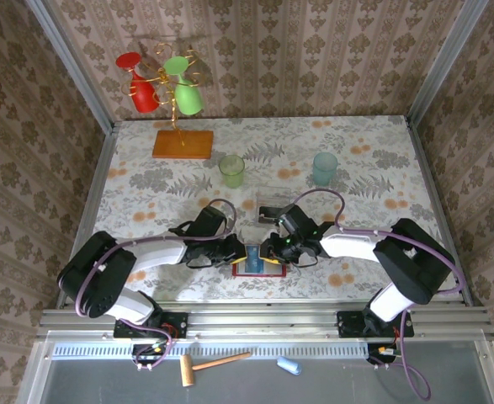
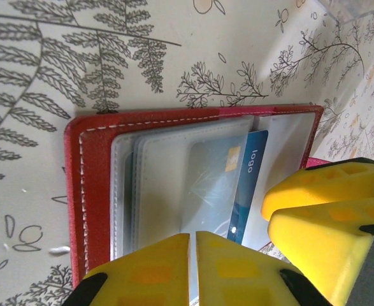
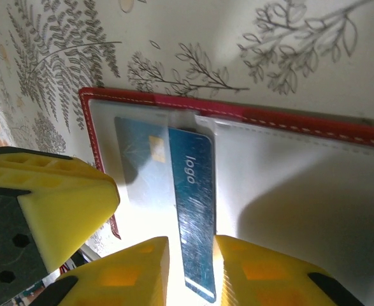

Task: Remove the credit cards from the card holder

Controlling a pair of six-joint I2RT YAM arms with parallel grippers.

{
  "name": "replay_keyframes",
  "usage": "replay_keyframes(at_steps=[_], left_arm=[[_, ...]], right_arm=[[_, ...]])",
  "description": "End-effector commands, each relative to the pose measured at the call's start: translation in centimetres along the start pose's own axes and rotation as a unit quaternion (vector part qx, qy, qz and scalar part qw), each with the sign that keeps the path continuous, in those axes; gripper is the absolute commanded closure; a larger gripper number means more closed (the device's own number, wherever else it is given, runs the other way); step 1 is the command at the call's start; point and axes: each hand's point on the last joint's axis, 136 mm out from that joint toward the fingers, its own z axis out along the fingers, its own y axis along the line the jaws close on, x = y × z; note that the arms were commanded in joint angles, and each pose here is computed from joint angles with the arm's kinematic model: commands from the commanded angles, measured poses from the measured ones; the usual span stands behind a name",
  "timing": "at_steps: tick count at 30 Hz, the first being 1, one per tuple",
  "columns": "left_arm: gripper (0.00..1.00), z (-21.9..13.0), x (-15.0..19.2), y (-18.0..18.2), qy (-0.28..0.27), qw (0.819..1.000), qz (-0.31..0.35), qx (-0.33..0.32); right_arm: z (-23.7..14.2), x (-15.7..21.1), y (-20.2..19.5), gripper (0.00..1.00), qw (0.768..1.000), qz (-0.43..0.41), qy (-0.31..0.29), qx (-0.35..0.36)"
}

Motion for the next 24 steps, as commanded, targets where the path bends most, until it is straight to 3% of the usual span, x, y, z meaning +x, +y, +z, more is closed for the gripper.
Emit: replay_keyframes(at_steps=[1,24], left_arm=[[0.9,0.3,0.2,-0.1,0.011,1.0,0.006,-0.002],[0.92,0.7,1.0,1.4,0.021,1.0,-0.007,-0.021]], right_arm=[[-0.1,-0.2,0.5,0.78,1.0,0.004,-0.002,-0.023],[1.1,0.3,-0.7,0.84,0.999,0.025,0.02,-0.029]])
